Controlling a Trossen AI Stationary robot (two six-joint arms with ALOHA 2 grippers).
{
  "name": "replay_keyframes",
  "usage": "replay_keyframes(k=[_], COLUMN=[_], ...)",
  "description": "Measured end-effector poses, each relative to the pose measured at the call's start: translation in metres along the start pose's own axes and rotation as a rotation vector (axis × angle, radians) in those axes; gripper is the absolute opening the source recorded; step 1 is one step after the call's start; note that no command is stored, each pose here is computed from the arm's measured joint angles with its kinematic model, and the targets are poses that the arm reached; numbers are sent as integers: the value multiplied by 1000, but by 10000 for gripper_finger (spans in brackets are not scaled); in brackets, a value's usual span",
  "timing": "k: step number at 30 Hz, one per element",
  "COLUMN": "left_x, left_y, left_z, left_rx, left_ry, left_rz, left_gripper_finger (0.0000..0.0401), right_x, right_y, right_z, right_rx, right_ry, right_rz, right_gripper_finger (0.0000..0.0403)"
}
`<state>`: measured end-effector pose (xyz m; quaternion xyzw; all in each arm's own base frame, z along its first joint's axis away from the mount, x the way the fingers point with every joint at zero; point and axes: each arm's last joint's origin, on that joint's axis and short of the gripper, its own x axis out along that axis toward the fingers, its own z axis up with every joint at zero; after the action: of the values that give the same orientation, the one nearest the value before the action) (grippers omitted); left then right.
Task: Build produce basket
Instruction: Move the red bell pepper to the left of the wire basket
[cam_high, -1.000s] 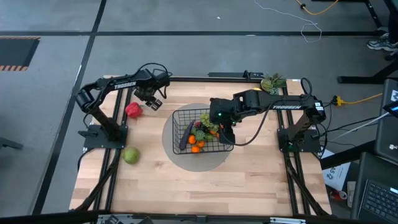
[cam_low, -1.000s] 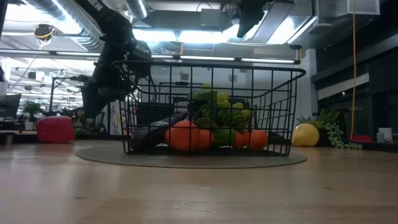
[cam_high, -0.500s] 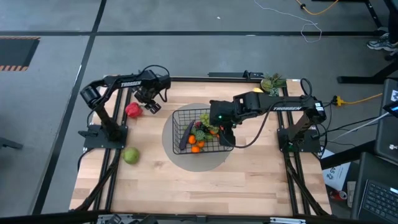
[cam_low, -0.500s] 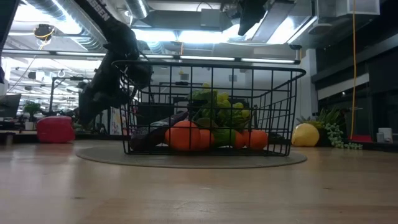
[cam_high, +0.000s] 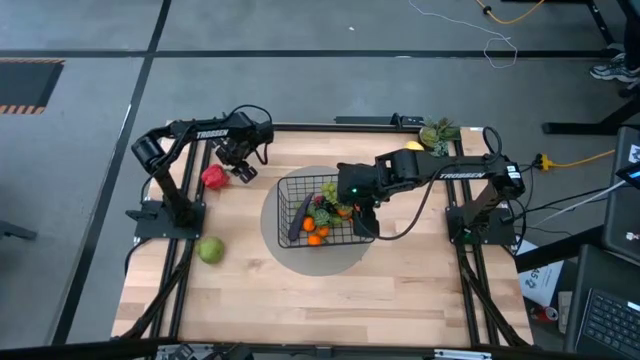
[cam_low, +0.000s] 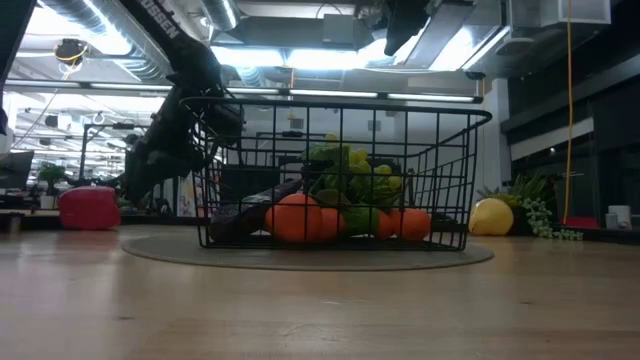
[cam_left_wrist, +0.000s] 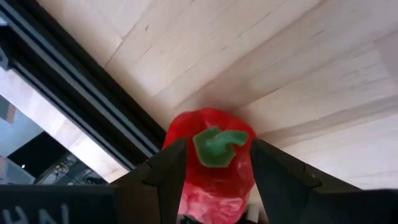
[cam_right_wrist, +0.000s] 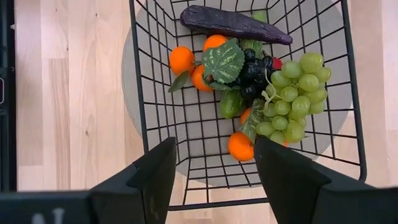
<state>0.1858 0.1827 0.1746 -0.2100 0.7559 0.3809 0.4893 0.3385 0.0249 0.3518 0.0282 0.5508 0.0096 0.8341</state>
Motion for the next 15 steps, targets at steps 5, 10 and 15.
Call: replay_keyframes(k=[5, 10, 15], left_x=[9, 21, 22], left_y=[3, 4, 4], left_z=[-5, -11, -12], left_rx=[7, 22, 26], left_ry=[54, 93, 97], left_rz=[3, 8, 24], left_gripper_finger=[172, 172, 171], right_x=[0, 0, 0], right_y=[7, 21, 33], right_z=[-6, -8, -10], right_rx=[8, -30, -45], right_ry=[52, 58, 60], right_rz=[1, 16, 29], right_gripper_finger=[216, 216, 216])
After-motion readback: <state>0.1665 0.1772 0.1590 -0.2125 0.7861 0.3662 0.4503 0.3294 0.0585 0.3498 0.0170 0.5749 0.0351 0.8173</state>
